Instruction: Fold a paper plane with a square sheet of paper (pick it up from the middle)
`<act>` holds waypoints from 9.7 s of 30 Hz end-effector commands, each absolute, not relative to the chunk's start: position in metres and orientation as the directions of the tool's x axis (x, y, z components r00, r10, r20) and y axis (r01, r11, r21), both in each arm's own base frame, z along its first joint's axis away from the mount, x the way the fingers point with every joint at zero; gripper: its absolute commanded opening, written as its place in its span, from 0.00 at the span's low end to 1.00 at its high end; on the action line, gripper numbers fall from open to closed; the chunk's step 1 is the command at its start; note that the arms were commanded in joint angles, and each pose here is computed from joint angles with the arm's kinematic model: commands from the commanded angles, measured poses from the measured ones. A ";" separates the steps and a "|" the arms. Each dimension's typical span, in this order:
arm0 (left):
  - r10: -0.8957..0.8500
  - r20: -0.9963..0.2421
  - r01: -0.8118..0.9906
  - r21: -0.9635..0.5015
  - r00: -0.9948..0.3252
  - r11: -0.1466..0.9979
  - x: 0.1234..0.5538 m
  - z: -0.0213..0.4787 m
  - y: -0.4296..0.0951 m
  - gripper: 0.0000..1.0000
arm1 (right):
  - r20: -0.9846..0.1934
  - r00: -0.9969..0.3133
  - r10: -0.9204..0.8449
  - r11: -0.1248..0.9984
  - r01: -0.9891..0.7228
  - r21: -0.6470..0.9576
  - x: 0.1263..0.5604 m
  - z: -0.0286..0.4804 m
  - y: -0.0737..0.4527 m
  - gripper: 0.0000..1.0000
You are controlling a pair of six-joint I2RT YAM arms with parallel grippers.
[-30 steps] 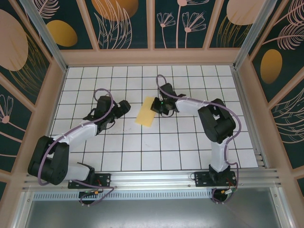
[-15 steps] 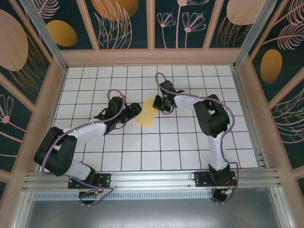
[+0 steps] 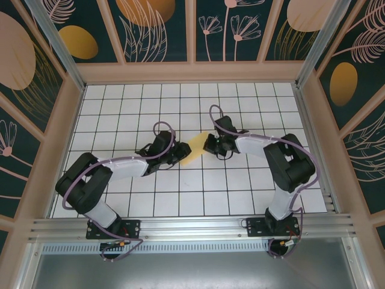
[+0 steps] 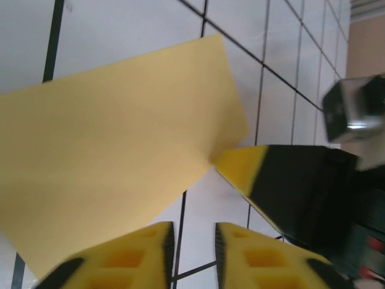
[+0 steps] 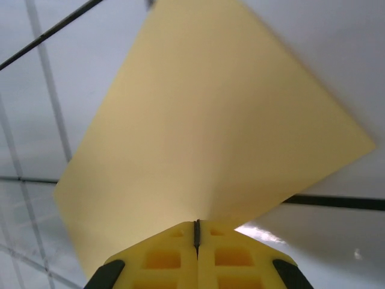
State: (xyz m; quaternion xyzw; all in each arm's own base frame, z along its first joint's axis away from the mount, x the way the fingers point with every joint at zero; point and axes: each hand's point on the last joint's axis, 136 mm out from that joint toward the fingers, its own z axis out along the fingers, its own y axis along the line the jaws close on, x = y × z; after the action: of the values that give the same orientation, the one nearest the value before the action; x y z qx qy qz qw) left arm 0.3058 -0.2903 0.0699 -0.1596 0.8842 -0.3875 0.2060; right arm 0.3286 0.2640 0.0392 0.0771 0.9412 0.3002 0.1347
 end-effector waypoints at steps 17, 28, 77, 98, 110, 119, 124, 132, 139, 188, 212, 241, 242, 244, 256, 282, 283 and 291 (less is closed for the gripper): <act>-0.389 -0.197 -0.140 -0.714 -0.900 0.686 0.316 0.038 -0.317 0.00 | -0.202 -0.972 0.118 0.704 -0.062 0.708 0.317 0.041 0.292 0.00; -0.346 -0.180 -0.126 -0.702 -0.921 0.701 0.311 0.030 -0.321 0.00 | -0.195 -0.975 0.105 0.706 -0.066 0.705 0.321 0.032 0.296 0.00; -0.344 -0.093 -0.243 -0.541 -0.934 0.805 0.278 -0.030 -0.287 0.00 | -0.318 -0.881 0.351 0.779 0.086 0.621 0.410 0.038 0.178 0.00; -0.322 -0.178 -0.141 -0.635 -0.930 0.759 0.305 0.008 -0.313 0.00 | -0.200 -0.973 0.119 0.753 -0.043 0.657 0.342 0.015 0.262 0.00; -0.252 -0.267 0.018 -0.718 -0.930 0.695 0.325 0.040 -0.345 0.00 | -0.136 -0.983 0.125 0.788 0.015 0.615 0.330 -0.014 0.249 0.00; -0.247 -0.223 -0.039 -0.664 -0.943 0.747 0.320 0.009 -0.336 0.00 | -0.104 -0.987 0.120 0.801 0.034 0.598 0.324 -0.025 0.246 0.00; -0.239 -0.175 -0.074 -0.642 -0.955 0.763 0.307 -0.004 -0.328 0.00 | -0.092 -0.988 0.121 0.816 0.046 0.576 0.321 -0.032 0.242 0.00; -0.210 -0.150 -0.077 -0.608 -0.966 0.790 0.280 -0.014 -0.307 0.00 | -0.062 -0.989 0.132 0.836 0.077 0.544 0.316 -0.044 0.233 0.00; -0.191 -0.140 -0.084 -0.553 -0.972 0.829 0.260 -0.026 -0.284 0.00 | -0.049 -0.988 0.146 0.849 0.100 0.520 0.315 -0.051 0.224 0.00; -0.226 -0.265 -0.008 -0.634 -0.937 0.773 0.306 0.024 -0.293 0.00 | -0.023 -0.987 0.160 0.868 0.129 0.480 0.311 -0.065 0.211 0.00; -0.036 -0.220 0.095 -0.555 -0.975 0.827 0.255 0.010 -0.268 0.00 | -0.018 -0.987 0.162 0.873 0.135 0.468 0.309 -0.068 0.208 0.00; -0.519 -0.470 -0.313 -0.448 -0.714 0.837 0.358 0.073 -0.141 0.59 | -0.360 -0.930 -0.073 0.917 -0.204 0.341 0.354 0.033 0.308 0.09; -0.529 -0.471 -0.327 -0.446 -0.706 0.833 0.359 0.073 -0.134 0.61 | -0.358 -0.930 -0.088 0.918 -0.215 0.332 0.352 0.031 0.315 0.09; -0.551 -0.473 -0.352 -0.446 -0.688 0.823 0.359 0.072 -0.123 0.69 | -0.356 -0.927 -0.119 0.914 -0.242 0.325 0.349 0.027 0.331 0.09; -0.603 -0.494 -0.420 -0.438 -0.626 0.795 0.350 0.074 -0.094 0.99 | -0.285 -0.917 -0.278 0.857 -0.371 0.358 0.325 0.005 0.378 0.06; -0.524 -0.421 -0.237 -0.567 -0.740 0.789 0.350 0.075 -0.140 0.97 | -0.371 -0.926 -0.073 0.954 -0.173 0.246 0.347 0.037 0.283 0.36; -0.519 -0.420 -0.228 -0.570 -0.744 0.789 0.350 0.075 -0.141 0.97 | -0.363 -0.930 -0.063 0.954 -0.163 0.250 0.348 0.035 0.284 0.36; -0.463 -0.400 -0.141 -0.616 -0.791 0.775 0.350 0.081 -0.161 0.95 | -0.304 -0.952 -0.035 0.958 -0.118 0.260 0.352 0.008 0.287 0.40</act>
State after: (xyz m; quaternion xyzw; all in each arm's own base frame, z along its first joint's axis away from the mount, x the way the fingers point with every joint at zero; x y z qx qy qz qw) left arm 0.3488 -0.1530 0.0802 -0.1972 0.8983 -0.2746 0.2807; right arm 0.3506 0.2886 0.0220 -0.0584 0.9735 0.1453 0.1665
